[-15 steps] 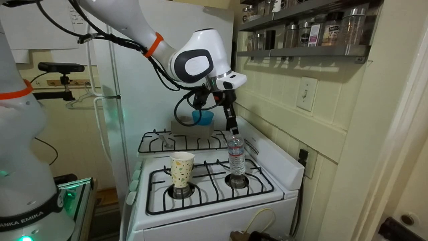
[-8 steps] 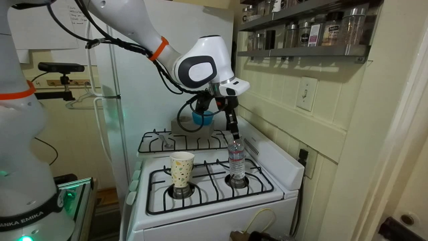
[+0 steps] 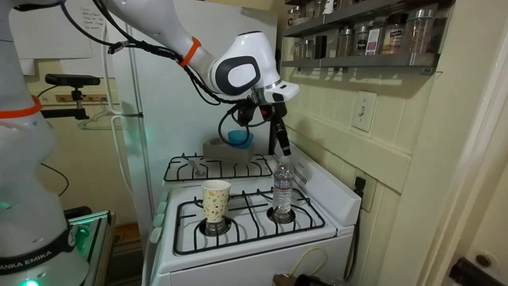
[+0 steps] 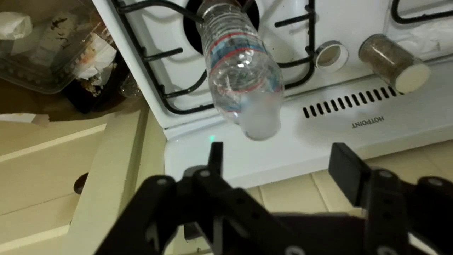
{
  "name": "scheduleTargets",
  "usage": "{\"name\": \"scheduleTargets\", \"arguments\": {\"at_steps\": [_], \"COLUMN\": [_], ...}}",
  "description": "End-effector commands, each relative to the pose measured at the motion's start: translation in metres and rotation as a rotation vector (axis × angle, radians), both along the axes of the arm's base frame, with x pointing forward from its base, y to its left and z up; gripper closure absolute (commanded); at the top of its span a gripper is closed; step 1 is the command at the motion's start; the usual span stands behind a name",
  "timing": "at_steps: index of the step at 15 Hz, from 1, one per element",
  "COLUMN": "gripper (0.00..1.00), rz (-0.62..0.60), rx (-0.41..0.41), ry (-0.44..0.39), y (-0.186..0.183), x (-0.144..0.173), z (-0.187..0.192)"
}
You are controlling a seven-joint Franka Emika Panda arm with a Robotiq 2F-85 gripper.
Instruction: Put the water bottle on the back right plate.
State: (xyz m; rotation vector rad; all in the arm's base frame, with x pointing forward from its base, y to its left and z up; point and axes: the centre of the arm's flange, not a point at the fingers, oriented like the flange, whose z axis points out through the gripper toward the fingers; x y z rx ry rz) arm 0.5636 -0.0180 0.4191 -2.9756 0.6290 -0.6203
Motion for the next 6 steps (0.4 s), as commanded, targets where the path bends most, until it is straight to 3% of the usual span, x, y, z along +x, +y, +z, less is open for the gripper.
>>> {"name": "scheduleTargets", "arguments": {"at_steps": [1, 5, 6], "gripper": [0.0, 0.0, 0.0], "rz": [0.051, 0.259, 0.181], "rx": [-0.011, 0.07, 0.041], "ry": [-0.066, 0.0, -0.037], "y": [0.021, 0.072, 0.056], "x": [-0.009, -0.032, -0.014], "z": [0.04, 0.05, 0.048]}}
